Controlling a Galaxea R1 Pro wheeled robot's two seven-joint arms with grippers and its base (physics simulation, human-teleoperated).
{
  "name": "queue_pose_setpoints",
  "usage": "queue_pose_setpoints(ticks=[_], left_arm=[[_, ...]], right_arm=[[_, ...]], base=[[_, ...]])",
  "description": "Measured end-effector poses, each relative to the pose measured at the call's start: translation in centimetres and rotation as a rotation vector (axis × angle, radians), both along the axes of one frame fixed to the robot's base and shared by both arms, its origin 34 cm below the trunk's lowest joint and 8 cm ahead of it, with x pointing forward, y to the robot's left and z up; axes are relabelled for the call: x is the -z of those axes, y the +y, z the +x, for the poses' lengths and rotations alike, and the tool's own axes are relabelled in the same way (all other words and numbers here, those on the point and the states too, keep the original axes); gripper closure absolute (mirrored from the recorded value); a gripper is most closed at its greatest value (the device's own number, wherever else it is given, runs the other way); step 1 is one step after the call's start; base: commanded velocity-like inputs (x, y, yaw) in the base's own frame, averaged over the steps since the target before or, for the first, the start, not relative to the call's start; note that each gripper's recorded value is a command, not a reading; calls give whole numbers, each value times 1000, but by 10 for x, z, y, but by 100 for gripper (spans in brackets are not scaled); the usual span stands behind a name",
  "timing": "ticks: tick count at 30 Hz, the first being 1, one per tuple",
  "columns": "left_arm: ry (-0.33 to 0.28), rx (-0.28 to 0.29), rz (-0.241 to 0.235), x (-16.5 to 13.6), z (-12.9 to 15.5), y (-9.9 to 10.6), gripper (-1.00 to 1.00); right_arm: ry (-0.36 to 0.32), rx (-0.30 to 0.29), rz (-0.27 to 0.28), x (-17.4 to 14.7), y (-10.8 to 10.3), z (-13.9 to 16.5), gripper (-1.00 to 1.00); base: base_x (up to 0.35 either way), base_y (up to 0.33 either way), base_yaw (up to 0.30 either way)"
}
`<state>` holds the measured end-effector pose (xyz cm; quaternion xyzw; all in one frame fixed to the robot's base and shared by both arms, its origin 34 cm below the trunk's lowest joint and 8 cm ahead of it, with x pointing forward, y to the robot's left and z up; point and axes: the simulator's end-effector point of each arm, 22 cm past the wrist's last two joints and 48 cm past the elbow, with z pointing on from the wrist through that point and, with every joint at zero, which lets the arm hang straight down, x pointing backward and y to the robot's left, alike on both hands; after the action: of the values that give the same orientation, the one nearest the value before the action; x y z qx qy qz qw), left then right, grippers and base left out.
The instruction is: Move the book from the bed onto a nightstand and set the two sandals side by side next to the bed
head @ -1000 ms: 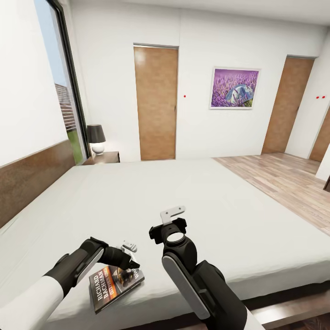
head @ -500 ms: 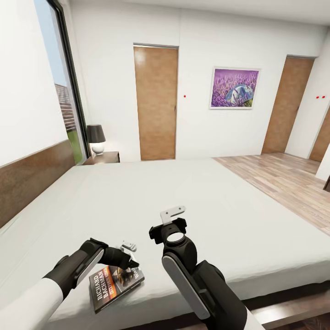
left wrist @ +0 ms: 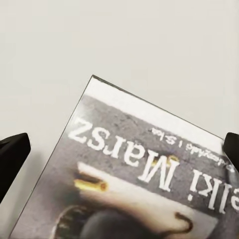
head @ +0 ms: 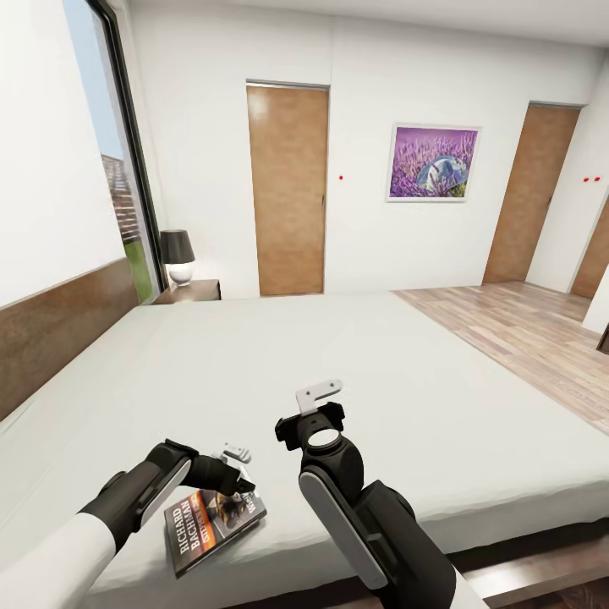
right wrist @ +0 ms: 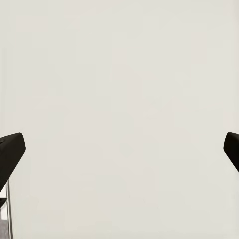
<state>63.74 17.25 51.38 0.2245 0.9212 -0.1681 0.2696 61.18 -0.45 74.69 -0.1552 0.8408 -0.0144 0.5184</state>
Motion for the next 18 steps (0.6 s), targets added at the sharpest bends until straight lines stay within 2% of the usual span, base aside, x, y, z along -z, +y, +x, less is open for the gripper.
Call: queue_pose_setpoints(ticks=[18], left_arm=[[1, -5, 0, 0, 0, 4, -100]], right_arm=[[0, 0, 0, 0, 0, 0, -100]], base=[[0, 0, 0]])
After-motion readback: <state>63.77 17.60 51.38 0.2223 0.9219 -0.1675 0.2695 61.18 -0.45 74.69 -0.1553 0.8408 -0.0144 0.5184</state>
